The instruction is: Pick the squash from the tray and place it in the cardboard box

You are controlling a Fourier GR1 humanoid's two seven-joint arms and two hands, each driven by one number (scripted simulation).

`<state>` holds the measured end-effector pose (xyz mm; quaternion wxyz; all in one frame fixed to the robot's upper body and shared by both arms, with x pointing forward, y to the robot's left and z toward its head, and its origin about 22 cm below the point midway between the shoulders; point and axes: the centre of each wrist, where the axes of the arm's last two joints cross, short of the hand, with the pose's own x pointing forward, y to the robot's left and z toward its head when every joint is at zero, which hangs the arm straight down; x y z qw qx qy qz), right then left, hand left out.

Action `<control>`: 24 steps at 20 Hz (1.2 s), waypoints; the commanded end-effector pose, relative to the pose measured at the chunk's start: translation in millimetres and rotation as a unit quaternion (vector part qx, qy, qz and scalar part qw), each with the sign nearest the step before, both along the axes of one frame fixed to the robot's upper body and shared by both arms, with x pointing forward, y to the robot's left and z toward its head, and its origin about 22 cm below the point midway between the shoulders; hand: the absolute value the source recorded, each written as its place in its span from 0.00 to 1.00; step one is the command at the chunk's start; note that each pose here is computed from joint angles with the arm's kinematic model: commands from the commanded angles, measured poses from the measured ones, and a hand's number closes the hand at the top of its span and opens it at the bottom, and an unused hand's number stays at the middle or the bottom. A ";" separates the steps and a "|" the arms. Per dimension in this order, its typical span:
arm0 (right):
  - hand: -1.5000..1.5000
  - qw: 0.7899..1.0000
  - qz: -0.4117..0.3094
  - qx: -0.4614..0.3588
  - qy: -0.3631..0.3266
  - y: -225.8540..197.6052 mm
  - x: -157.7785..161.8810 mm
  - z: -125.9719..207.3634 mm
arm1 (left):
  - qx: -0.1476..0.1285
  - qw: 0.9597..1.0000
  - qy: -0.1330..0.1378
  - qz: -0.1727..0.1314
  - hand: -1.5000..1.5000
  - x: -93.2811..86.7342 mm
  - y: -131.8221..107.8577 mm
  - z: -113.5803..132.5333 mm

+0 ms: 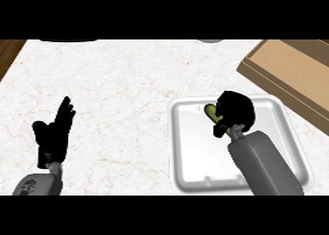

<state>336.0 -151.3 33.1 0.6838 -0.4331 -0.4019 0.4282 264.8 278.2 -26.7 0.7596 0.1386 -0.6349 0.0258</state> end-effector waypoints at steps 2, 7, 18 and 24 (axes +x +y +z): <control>1.00 0.998 0.025 -0.017 -0.063 -17.0 4.9 52.2 | 0.002 1.000 0.005 0.003 0.50 -6.8 6.8 1.8; 1.00 0.991 0.030 -0.009 -0.132 5.4 -19.2 107.2 | 0.006 1.000 -0.006 0.016 0.50 -7.3 3.7 -2.9; 1.00 0.970 -0.046 -0.023 -0.238 -38.8 -33.0 196.2 | -0.001 1.000 -0.005 0.013 0.50 -9.6 -3.8 -7.9; 1.00 0.960 -0.066 -0.044 -0.270 -87.8 -11.5 224.6 | -0.003 1.000 -0.005 0.002 0.50 2.2 5.6 6.3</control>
